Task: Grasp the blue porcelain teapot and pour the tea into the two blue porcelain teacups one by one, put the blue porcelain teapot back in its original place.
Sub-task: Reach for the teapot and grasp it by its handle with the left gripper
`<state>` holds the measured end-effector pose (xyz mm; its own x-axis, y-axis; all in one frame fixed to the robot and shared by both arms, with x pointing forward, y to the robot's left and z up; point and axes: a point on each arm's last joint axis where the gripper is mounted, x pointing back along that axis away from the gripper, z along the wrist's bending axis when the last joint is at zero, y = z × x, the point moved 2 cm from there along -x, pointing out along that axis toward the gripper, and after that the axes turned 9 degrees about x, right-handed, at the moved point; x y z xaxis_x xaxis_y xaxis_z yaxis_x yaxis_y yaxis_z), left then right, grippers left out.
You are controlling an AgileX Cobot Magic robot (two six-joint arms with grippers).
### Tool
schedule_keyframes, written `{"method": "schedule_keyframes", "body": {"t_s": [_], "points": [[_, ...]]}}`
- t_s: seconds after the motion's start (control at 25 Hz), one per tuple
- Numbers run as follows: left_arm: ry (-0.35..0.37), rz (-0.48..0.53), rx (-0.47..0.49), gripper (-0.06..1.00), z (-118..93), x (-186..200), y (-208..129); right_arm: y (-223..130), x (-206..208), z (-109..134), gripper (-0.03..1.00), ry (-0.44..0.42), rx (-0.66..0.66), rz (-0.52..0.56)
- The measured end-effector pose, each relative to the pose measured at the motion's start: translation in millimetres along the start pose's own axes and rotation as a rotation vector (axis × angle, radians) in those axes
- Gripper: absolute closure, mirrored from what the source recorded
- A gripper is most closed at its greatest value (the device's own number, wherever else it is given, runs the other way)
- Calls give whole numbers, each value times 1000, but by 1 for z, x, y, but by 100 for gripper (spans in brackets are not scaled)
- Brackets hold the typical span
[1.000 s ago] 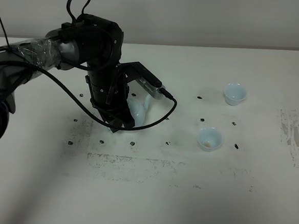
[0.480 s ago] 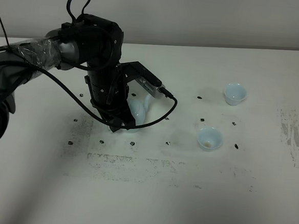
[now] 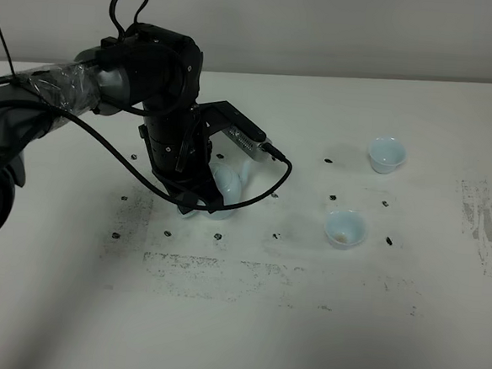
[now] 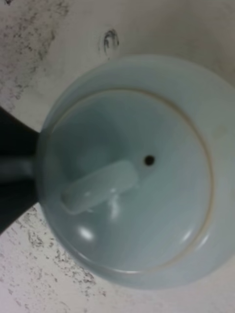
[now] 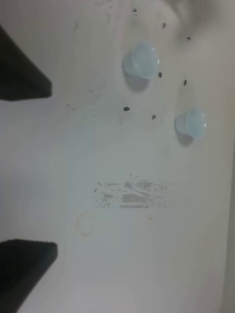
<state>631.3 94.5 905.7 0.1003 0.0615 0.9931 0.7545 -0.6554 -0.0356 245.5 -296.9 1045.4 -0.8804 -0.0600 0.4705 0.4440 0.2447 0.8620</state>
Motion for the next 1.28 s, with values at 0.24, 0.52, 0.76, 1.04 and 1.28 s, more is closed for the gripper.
{"method": "schedule_keyframes", "body": {"t_s": [0.24,0.52,0.76,1.04,1.28], "points": [[2,-8,0,94,0,0,1,0,0,0,39,0,0,0],[7,-46,-2,94,1,0,5,0,0,0,39,0,0,0],[7,-46,-9,94,1,0,5,0,0,0,39,0,0,0],[5,-50,-43,94,3,2,4,0,0,0,39,0,0,0],[22,-87,-90,94,5,23,1,0,0,0,39,0,0,0]]}}
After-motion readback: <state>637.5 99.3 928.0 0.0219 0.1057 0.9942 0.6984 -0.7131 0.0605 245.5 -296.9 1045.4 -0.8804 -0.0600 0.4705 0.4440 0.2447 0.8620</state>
